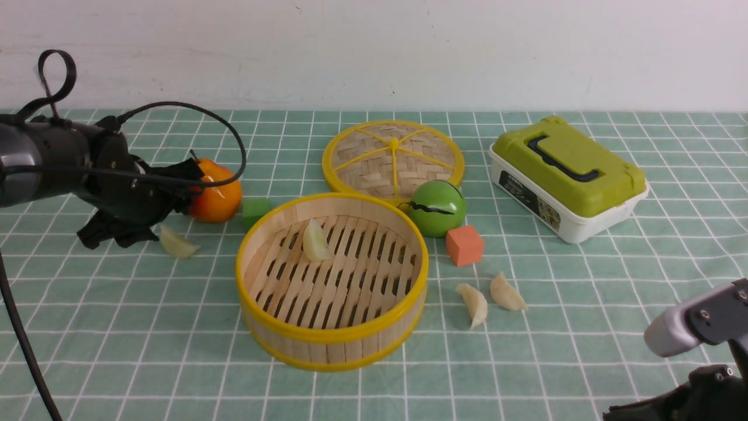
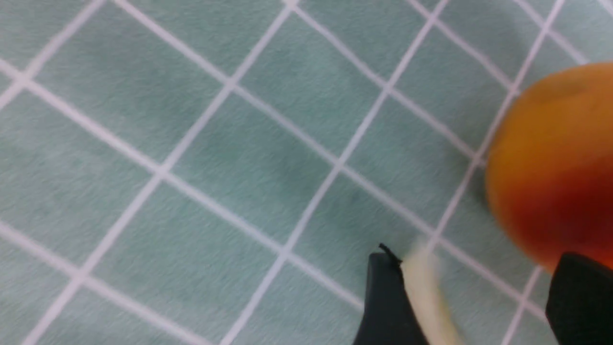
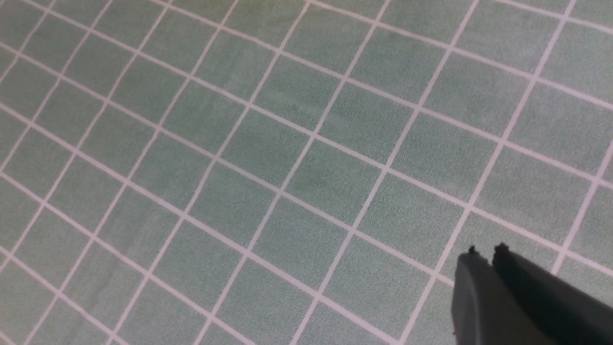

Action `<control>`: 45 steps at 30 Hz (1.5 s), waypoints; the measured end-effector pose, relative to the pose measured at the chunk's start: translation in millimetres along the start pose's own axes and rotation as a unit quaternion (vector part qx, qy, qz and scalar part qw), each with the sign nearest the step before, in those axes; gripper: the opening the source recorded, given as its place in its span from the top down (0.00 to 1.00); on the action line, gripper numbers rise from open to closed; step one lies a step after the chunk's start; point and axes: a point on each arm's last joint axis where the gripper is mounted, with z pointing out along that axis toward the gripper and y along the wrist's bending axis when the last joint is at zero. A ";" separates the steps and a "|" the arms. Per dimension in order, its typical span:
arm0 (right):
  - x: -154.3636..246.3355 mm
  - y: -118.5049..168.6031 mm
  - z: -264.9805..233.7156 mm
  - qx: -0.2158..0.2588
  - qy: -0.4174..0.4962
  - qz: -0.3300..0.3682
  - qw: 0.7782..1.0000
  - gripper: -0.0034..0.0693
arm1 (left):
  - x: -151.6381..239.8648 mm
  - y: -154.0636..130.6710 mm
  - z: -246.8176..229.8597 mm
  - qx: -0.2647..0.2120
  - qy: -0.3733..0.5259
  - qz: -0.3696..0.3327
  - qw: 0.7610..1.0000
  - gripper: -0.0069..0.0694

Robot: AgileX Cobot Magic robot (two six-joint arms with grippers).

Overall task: Put the dumplings into the steamer on the table with the blue tablecloth.
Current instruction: 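Reach for and grasp a dumpling on the table with the left gripper, then place the dumpling into the bamboo steamer basket with the left gripper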

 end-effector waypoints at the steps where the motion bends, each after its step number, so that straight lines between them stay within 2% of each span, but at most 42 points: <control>1: 0.0 0.0 0.0 0.000 0.000 0.000 1.000 0.90 | 1.0 -0.1 -0.5 -0.006 0.005 0.004 1.000 0.35; 8: 0.2 0.1 0.0 0.000 0.001 0.000 1.000 0.90 | 3.4 -0.5 0.5 -0.015 0.013 0.015 1.000 0.35; 17: 0.0 -0.2 0.0 0.001 0.000 -0.002 1.000 0.90 | 13.0 4.7 24.7 -0.020 0.024 0.018 0.999 0.36; 20: 0.0 -0.2 0.0 0.001 0.000 -0.004 1.000 0.90 | 13.5 5.0 27.5 -0.019 0.023 0.021 0.999 0.42; 23: 0.1 -0.4 0.0 0.002 0.000 -0.008 1.000 0.90 | 11.2 3.9 27.5 -0.018 0.016 0.035 0.999 0.63; 31: 0.1 -0.4 0.0 0.002 0.001 -0.009 1.000 0.90 | -2.8 -4.4 0.0 -0.004 -0.010 0.082 0.997 0.65; 35: -0.1 -0.4 0.0 0.002 -0.001 -0.009 1.000 0.89 | -11.1 -28.8 -62.4 0.029 -0.042 0.142 0.989 0.65; 38: -0.2 -0.7 0.0 0.004 -0.001 -0.012 1.000 0.89 | 6.1 -57.4 -103.9 0.071 -0.042 0.206 0.975 0.66; 39: -0.4 -0.8 0.0 0.005 -0.002 -0.015 1.000 0.89 | 22.1 -75.5 -122.0 0.098 -0.036 0.242 0.965 0.65; 42: -0.6 -0.9 0.0 0.005 -0.003 -0.017 1.000 0.89 | 58.0 -107.3 -139.3 0.140 -0.007 0.305 0.942 0.65; 45: -0.9 -1.1 0.0 0.006 -0.005 -0.018 1.000 0.89 | 90.8 -133.8 -133.2 0.146 0.037 0.349 0.925 0.65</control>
